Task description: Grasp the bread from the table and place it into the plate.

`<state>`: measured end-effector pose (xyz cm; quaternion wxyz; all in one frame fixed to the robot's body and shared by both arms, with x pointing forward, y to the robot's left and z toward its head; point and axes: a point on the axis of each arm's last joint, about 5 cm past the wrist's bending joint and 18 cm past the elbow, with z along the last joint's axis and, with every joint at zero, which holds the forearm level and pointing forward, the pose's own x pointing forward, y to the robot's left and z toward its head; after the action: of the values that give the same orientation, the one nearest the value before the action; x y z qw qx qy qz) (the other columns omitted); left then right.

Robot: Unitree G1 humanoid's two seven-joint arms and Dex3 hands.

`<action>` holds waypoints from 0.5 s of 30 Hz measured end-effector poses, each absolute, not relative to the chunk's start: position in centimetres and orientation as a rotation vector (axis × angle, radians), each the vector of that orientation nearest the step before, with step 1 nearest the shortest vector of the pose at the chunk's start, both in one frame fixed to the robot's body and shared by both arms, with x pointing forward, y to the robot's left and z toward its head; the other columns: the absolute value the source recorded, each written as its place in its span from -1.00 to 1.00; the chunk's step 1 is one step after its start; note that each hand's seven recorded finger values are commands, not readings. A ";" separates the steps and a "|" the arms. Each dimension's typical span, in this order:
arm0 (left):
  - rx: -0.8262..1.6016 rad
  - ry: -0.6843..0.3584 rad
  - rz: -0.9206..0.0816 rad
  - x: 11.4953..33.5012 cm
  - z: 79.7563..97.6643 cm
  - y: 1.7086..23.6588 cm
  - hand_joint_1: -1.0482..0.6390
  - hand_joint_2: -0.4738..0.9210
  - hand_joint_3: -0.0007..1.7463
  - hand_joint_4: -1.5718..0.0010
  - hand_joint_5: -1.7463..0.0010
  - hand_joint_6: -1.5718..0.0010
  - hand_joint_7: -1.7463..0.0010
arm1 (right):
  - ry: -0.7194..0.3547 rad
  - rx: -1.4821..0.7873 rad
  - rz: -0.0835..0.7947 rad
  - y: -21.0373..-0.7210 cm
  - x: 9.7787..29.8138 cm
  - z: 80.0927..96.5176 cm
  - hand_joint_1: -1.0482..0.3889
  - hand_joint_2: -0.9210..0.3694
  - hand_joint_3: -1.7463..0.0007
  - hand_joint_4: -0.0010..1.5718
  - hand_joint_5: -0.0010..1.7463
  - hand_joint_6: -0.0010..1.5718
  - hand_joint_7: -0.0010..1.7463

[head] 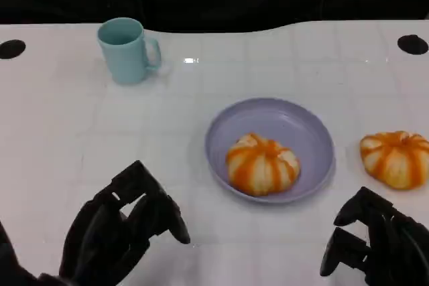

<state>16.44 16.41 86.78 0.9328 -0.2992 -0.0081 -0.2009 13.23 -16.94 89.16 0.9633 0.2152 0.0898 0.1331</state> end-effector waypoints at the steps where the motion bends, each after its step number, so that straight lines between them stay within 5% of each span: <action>1: -0.621 -0.001 -0.395 16.3 86.6 16.4 -0.46 1.00 -0.54 0.12 -1.00 0.37 -0.92 | 0.182 0.435 0.269 -17.0 13.2 89.2 -0.28 -1.00 0.49 -0.22 1.00 -0.45 0.86; 15: -0.657 0.043 -0.329 15.4 86.0 16.2 -0.43 1.00 -0.54 0.10 -1.00 0.41 -1.00 | 0.180 0.427 0.272 -17.0 13.2 89.2 -0.29 -1.00 0.48 -0.23 1.00 -0.48 0.88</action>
<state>15.38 16.16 85.96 0.9330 -0.3214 0.0208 -0.1606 13.16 -17.01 89.20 0.9641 0.2111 0.0890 0.1346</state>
